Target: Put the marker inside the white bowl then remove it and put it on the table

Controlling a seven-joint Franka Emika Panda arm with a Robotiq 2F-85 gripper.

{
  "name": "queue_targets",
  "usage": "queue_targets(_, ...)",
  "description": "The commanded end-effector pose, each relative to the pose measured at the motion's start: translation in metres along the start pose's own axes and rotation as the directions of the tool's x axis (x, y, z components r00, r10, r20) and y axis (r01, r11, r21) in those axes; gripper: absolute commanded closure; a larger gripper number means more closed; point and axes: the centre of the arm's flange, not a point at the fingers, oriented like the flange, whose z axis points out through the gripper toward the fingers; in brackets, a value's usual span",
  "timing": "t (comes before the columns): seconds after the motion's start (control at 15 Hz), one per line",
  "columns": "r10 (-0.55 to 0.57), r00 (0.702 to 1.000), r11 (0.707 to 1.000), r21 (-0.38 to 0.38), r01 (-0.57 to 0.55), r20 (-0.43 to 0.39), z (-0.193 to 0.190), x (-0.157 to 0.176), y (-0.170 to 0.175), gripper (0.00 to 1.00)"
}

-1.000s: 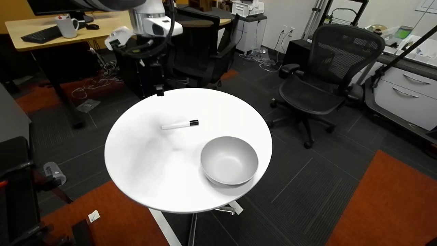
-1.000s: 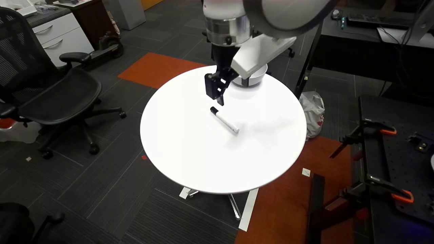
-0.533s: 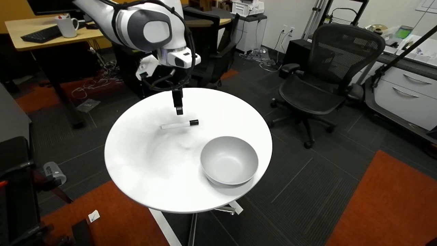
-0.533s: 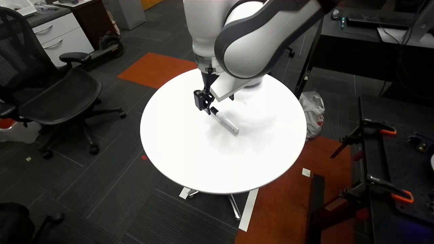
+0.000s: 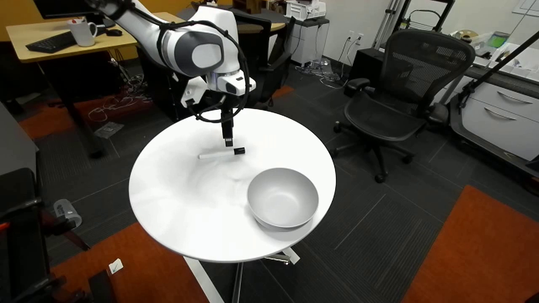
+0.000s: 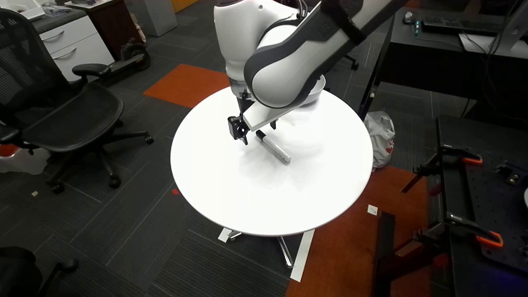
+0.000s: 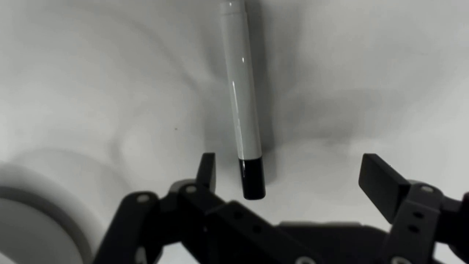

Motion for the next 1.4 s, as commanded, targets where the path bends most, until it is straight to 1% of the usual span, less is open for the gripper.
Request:
queue_targets(0.0, 0.043, 0.999, 0.999, 0.004, -0.043, 0.022, 0.012, 0.015, -0.004, 0.0)
queue_targets(0.33, 0.067, 0.997, 0.998, 0.001, -0.067, 0.04, 0.029, 0.02, 0.0, 0.0)
queue_targets(0.4, 0.069, 0.997, 0.998, -0.002, -0.069, 0.04, 0.031, 0.019, 0.001, 0.16)
queue_targets(0.47, 0.067, 0.997, 0.998, -0.002, -0.067, 0.04, 0.033, 0.019, 0.001, 0.28)
queue_targets(0.53, 0.069, 0.997, 0.998, -0.004, -0.069, 0.04, 0.034, 0.019, 0.001, 0.34)
queue_targets(0.73, 0.073, 0.997, 0.997, -0.006, -0.073, 0.039, 0.035, 0.019, 0.001, 0.59)
queue_targets(0.87, 0.076, 0.997, 0.997, -0.003, -0.075, 0.034, 0.032, 0.019, 0.002, 0.73)
queue_targets(1.07, 0.081, 0.996, 0.997, 0.0, -0.081, 0.025, 0.023, 0.016, 0.004, 0.96)
queue_targets(1.13, 0.084, 0.996, 0.996, 0.004, -0.084, 0.016, 0.016, 0.015, 0.006, 1.0)
queue_targets(1.2, 0.089, 0.996, 0.996, 0.007, -0.089, 0.006, 0.009, 0.015, 0.01, 0.95)
queue_targets(1.33, 0.11, 0.994, 0.994, 0.013, -0.109, -0.023, -0.011, 0.017, 0.023, 0.95)
